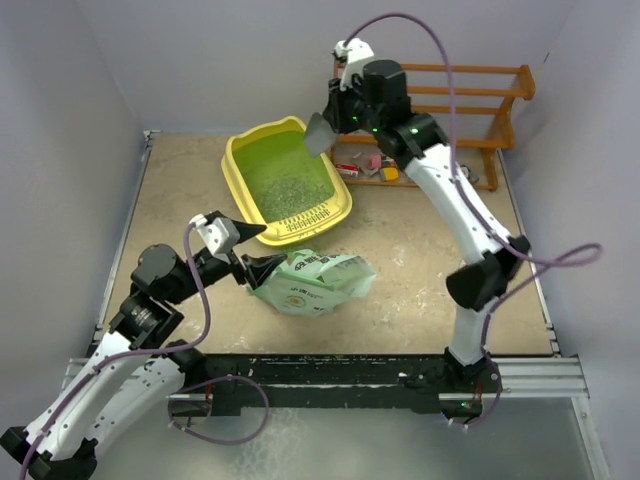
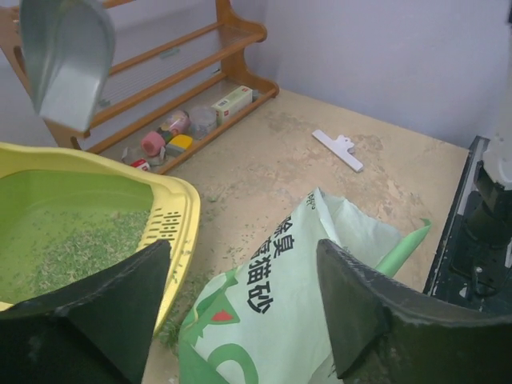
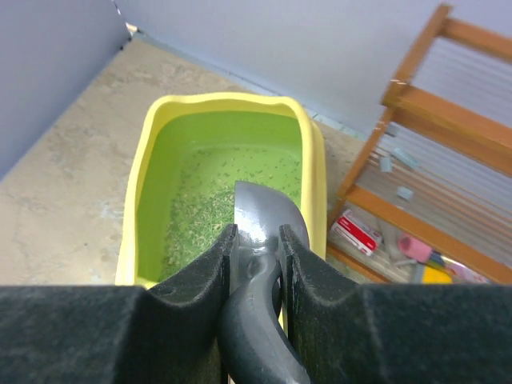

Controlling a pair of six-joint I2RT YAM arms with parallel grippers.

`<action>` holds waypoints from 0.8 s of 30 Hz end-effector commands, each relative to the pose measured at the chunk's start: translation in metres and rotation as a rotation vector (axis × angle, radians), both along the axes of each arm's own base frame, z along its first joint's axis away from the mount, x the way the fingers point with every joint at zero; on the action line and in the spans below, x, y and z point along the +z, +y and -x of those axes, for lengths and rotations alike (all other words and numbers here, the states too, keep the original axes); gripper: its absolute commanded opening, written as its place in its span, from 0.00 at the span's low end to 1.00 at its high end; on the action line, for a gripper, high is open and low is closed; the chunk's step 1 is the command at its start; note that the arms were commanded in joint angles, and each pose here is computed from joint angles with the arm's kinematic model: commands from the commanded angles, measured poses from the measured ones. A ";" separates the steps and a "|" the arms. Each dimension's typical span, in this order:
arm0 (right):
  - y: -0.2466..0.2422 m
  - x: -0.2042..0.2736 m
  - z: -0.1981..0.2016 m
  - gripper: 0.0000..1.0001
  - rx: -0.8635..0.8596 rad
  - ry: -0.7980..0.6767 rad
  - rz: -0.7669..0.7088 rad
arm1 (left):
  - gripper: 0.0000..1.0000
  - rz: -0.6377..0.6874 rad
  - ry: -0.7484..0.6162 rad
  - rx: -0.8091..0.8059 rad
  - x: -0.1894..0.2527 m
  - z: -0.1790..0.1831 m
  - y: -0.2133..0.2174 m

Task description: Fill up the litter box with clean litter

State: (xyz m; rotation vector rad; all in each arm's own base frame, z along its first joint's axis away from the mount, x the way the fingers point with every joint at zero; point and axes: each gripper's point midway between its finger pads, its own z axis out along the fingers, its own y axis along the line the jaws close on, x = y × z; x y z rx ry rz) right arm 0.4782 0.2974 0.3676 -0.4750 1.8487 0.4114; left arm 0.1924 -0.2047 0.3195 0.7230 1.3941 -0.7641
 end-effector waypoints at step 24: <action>-0.163 -0.007 0.301 0.00 -0.107 0.209 -0.335 | 0.83 -0.135 0.052 -0.273 -0.005 0.058 -0.006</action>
